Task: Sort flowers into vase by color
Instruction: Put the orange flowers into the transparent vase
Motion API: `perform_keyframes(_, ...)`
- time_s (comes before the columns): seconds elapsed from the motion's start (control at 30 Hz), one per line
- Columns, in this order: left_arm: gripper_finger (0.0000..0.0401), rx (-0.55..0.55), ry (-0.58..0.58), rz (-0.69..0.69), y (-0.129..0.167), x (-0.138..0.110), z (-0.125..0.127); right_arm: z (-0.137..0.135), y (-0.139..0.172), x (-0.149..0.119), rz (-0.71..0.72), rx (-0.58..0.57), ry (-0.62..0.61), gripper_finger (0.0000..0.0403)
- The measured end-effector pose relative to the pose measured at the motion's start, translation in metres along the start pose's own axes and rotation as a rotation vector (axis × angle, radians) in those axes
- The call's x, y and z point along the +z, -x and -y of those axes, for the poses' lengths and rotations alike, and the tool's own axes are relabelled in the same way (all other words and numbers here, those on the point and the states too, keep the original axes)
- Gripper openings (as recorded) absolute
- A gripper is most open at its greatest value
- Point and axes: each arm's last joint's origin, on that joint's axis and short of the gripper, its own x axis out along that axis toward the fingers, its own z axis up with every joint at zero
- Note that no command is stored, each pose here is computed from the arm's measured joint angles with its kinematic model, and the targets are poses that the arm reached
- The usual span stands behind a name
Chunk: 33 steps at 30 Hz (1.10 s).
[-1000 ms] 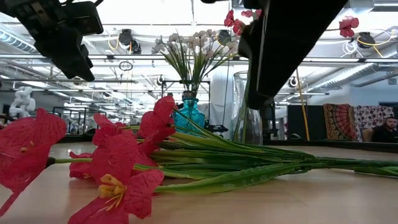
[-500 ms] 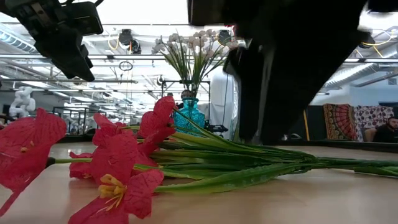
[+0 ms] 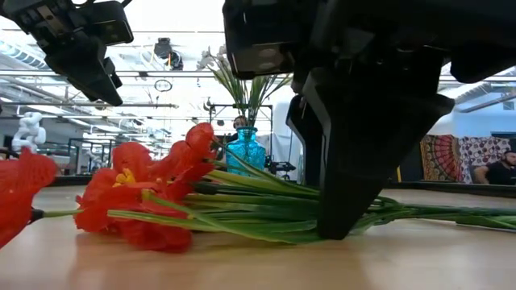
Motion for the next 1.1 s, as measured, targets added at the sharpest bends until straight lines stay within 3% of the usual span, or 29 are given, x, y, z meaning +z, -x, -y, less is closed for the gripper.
perform_keyframes(0.23, 0.0002, 0.000, 0.000, -0.001, 0.000, 0.000, 0.000, 0.000, -0.002, 0.000, 0.006, -0.002, -0.018, 0.0129)
perform_keyframes(0.43, 0.0002, 0.001, -0.001, -0.002, 0.000, 0.000, 0.000, 0.000, -0.001, 0.002, 0.046, -0.024, -0.140, 0.0014)
perform_keyframes(0.63, 0.0002, 0.001, -0.001, -0.003, 0.000, 0.000, 0.000, 0.003, 0.017, 0.002, 0.186, -0.189, -0.293, 0.0005)
perform_keyframes(0.9, 0.0002, 0.007, -0.001, 0.001, 0.000, 0.000, 0.000, 0.013, 0.090, 0.004, 0.481, -0.400, -0.379, 0.0003)
perform_keyframes(1.1, 0.0002, 0.021, -0.001, 0.009, 0.000, 0.000, -0.001, 0.013, 0.145, -0.004, 0.803, -0.594, -0.467, 0.0002)
